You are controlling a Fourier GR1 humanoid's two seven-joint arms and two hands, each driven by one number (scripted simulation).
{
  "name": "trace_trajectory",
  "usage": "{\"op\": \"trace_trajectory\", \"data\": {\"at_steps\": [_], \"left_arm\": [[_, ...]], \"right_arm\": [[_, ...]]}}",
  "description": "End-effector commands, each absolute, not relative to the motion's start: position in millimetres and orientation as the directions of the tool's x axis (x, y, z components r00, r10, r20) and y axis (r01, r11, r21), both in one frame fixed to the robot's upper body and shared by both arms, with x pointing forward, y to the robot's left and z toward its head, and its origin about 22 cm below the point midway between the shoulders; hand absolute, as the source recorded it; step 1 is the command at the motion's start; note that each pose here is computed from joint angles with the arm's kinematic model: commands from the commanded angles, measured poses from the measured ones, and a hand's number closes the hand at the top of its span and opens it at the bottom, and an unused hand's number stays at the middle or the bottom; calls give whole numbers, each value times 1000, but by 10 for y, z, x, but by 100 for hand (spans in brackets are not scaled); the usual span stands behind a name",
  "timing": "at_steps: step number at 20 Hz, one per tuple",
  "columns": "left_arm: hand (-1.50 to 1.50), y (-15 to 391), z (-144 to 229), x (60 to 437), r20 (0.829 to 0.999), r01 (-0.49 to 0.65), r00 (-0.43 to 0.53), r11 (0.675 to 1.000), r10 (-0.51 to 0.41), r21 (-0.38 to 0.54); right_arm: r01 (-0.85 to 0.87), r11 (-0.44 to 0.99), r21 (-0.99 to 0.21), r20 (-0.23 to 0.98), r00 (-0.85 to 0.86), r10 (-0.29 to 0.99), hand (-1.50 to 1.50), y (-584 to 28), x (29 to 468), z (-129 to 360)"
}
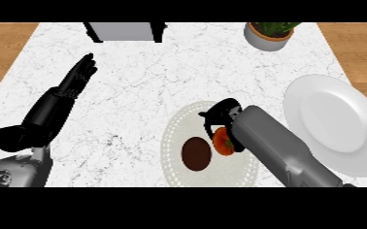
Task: Pick the tomato from the placemat and place it in the plate
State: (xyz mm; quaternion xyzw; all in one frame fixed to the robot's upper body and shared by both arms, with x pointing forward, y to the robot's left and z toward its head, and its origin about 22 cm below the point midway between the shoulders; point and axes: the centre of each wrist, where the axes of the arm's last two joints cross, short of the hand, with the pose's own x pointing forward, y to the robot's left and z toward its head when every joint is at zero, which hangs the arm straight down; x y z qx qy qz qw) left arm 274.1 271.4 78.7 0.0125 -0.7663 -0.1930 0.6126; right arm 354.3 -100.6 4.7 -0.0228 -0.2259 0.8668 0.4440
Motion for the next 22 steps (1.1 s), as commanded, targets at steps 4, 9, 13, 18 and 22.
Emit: {"op": "trace_trajectory", "data": {"at_steps": [4,9,13,18,22], "left_arm": [[0,2940,622,2621,946,123,-155,945,-284,304],[0,3099,584,2519,944,71,-128,947,-303,313],[0,3138,539,2462,948,54,-120,952,-295,303],[0,3140,569,2412,946,44,-129,952,-296,304],[0,3197,612,2415,944,44,-139,950,-300,309]], "right_arm": [[-565,-327,-757,107,-602,792,150,-1267,3009,-175],[-385,-158,-909,115,-598,793,150,-1548,2639,-159],[-249,-45,-968,119,-606,786,150,-1762,2352,-1],[-168,51,-984,144,-605,783,150,-2077,1817,132],[-100,133,-986,166,-573,803,150,-2355,1493,410]]}}
